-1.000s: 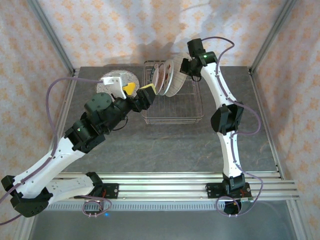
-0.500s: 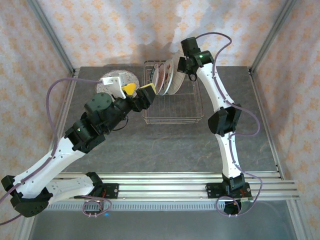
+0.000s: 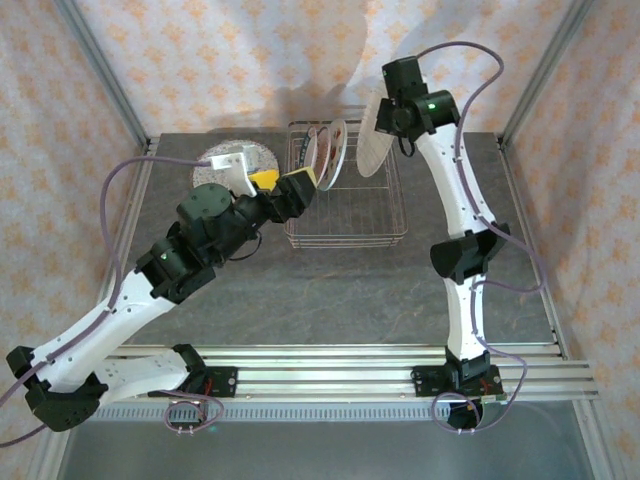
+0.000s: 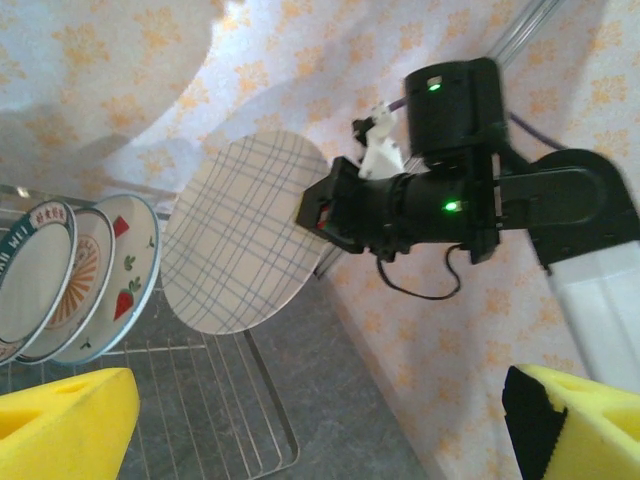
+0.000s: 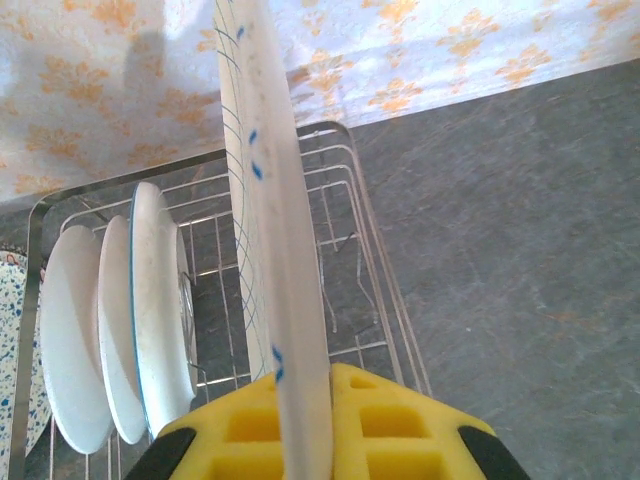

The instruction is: Unload the plates from the dish rack

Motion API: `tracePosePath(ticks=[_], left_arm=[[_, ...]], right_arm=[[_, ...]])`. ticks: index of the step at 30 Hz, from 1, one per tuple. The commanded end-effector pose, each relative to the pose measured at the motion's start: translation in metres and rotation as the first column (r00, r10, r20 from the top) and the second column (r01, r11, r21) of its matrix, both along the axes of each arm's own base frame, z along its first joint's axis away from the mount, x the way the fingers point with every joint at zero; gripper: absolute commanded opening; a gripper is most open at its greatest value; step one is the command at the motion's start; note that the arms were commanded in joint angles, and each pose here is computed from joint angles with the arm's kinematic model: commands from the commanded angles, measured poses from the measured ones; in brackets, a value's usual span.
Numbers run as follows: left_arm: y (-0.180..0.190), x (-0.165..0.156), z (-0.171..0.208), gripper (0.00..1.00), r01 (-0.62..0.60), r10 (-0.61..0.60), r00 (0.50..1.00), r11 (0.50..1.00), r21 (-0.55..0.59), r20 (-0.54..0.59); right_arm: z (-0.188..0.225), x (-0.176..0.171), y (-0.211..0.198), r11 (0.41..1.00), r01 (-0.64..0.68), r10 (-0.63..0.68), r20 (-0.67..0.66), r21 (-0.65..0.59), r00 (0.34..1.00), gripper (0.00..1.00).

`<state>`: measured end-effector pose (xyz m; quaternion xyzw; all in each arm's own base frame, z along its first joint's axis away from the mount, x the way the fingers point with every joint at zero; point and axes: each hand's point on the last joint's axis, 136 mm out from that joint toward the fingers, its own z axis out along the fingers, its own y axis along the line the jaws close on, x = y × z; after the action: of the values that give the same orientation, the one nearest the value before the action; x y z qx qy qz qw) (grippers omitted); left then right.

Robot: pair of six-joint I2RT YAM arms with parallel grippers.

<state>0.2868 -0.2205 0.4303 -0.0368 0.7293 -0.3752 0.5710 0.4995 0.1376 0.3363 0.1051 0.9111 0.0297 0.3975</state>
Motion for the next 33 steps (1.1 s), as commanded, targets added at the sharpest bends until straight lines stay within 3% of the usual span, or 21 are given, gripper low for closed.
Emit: tracePosePath(ticks=[1, 10, 16, 20, 24, 26, 29, 33], left_arm=[[-0.008, 0.0, 0.017, 0.96, 0.018, -0.02, 1.0, 0.996, -0.091, -0.024], [-0.044, 0.031, -0.007, 0.93, 0.015, -0.099, 0.957, 0.955, -0.296, -0.273], [-0.091, 0.051, -0.035, 0.88, 0.05, -0.238, 0.871, 0.913, -0.404, -0.43], [-0.133, 0.067, -0.059, 0.86, 0.054, -0.367, 0.773, 0.851, -0.523, -0.518], [-0.167, 0.082, -0.067, 0.87, 0.04, -0.465, 0.713, 0.774, -0.632, -0.525], [-0.176, 0.09, -0.063, 0.86, 0.028, -0.485, 0.726, 0.729, -0.684, -0.487], [-0.182, 0.098, -0.061, 0.84, 0.022, -0.479, 0.744, 0.714, -0.699, -0.466], [-0.194, 0.105, -0.061, 0.77, 0.023, -0.519, 0.73, 0.668, -0.744, -0.444]], right_arm=[[0.051, -0.029, -0.026, 0.998, 0.052, -0.05, 0.091, -0.019, 0.995, 0.0], [0.092, -0.081, -0.055, 0.993, 0.102, -0.109, 0.123, 0.066, 0.986, 0.0], [0.118, -0.112, -0.08, 0.973, 0.147, -0.174, 0.151, 0.176, 0.973, 0.0], [0.125, -0.13, -0.089, 0.955, 0.166, -0.203, 0.135, 0.247, 0.97, 0.0], [0.127, -0.143, -0.089, 0.928, 0.171, -0.22, 0.118, 0.33, 0.968, 0.0], [0.126, -0.148, -0.088, 0.917, 0.177, -0.227, 0.104, 0.357, 0.968, 0.0], [0.125, -0.152, -0.087, 0.902, 0.179, -0.231, 0.089, 0.392, 0.969, 0.0], [0.123, -0.155, -0.085, 0.88, 0.177, -0.23, 0.069, 0.44, 0.971, 0.0]])
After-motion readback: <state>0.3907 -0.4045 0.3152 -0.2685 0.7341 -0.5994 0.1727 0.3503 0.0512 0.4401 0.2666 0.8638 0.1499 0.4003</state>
